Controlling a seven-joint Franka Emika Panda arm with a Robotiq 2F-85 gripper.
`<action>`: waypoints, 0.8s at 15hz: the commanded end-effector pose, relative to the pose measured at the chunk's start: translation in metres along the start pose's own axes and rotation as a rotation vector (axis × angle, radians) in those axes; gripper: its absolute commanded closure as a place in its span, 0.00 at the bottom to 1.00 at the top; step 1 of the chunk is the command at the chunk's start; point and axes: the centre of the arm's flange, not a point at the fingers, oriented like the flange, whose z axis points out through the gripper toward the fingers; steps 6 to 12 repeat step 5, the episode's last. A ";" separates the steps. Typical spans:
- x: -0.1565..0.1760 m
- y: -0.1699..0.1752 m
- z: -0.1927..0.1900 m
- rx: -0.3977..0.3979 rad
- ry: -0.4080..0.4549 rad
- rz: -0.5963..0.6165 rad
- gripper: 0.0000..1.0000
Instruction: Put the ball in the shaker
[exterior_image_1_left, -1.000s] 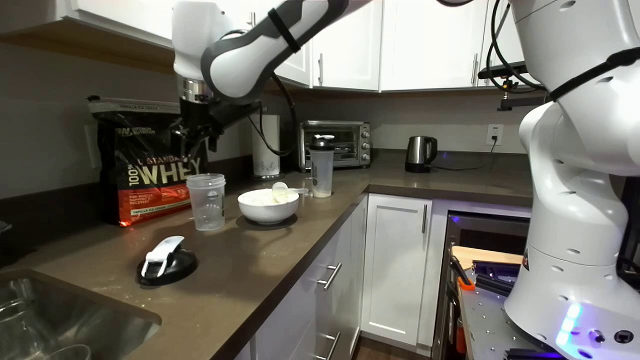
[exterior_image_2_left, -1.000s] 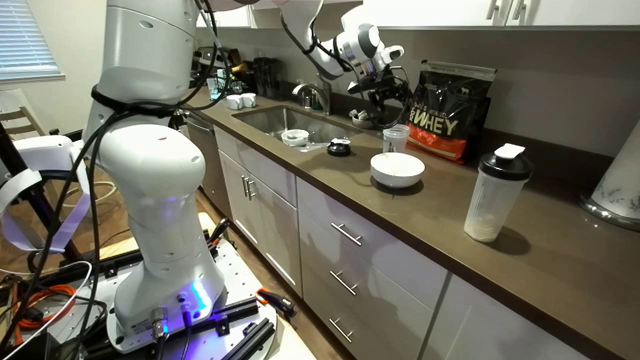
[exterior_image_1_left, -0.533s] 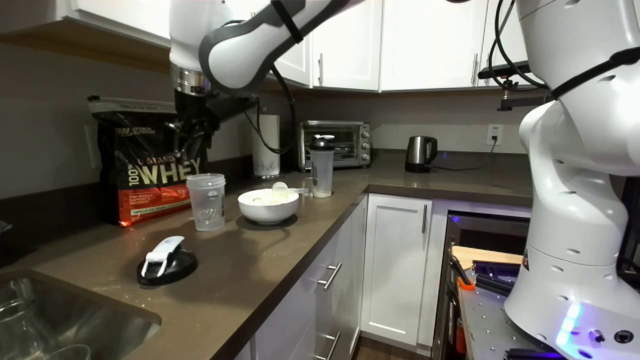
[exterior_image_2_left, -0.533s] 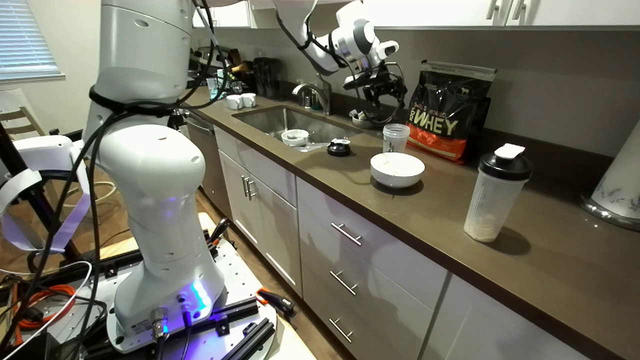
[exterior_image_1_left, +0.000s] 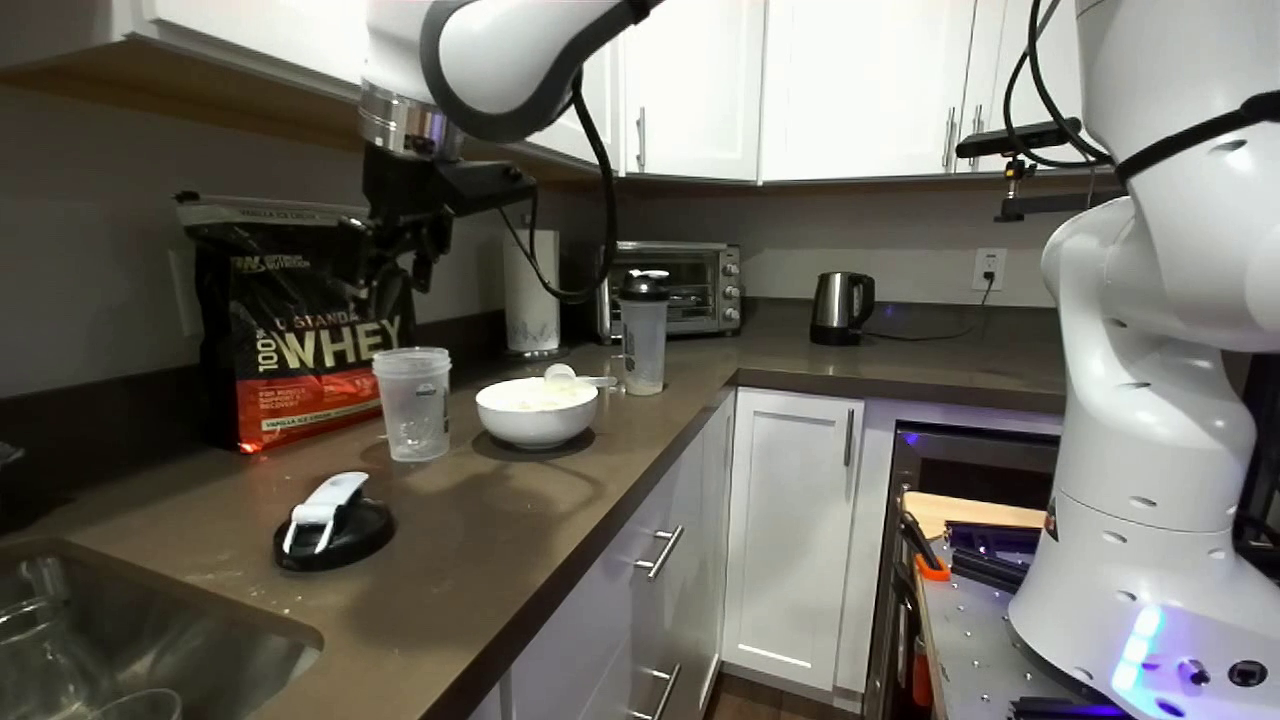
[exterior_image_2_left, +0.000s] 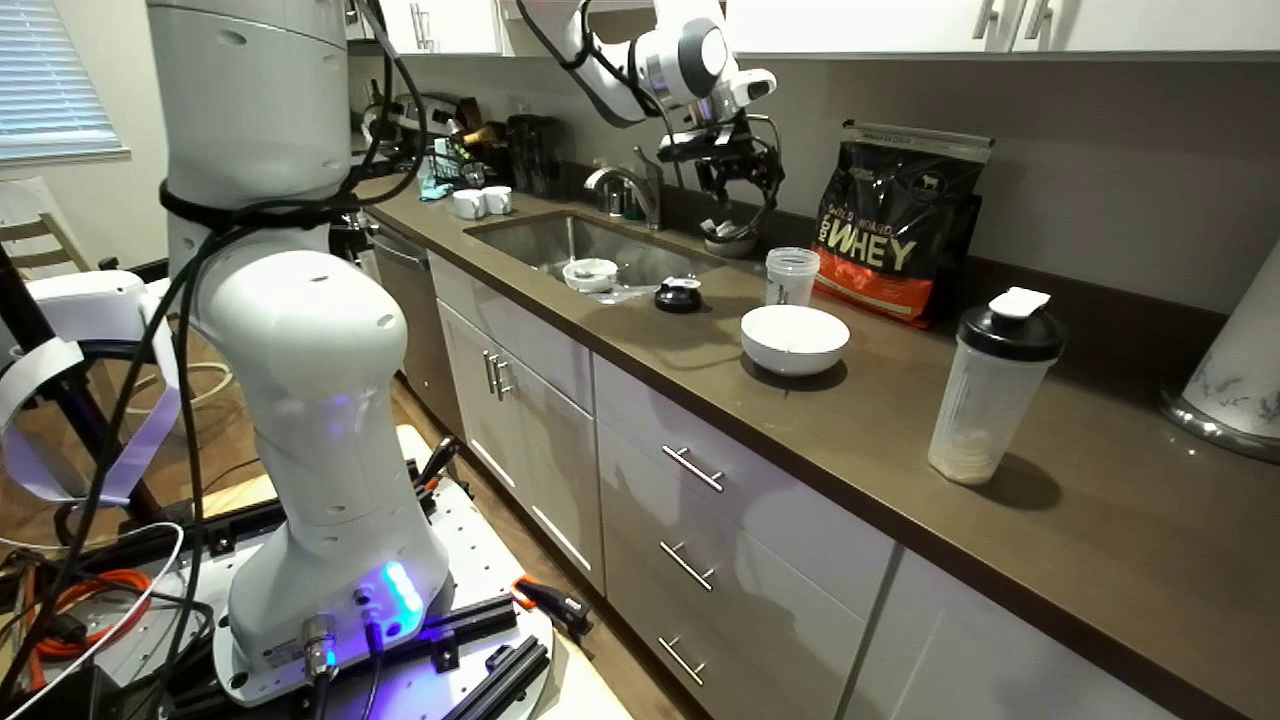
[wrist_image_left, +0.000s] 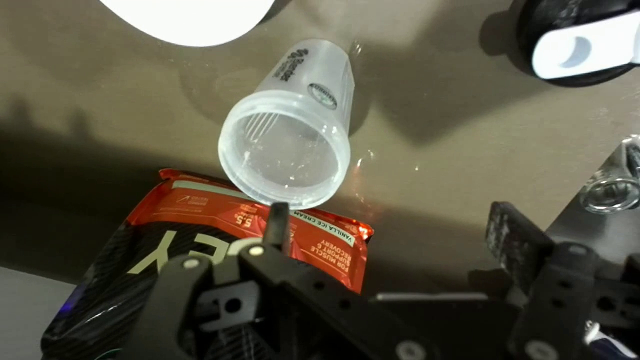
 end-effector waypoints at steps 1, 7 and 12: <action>-0.024 0.012 -0.023 0.082 -0.041 -0.045 0.00; -0.034 0.013 -0.035 0.112 -0.081 -0.074 0.00; -0.034 0.013 -0.035 0.112 -0.081 -0.074 0.00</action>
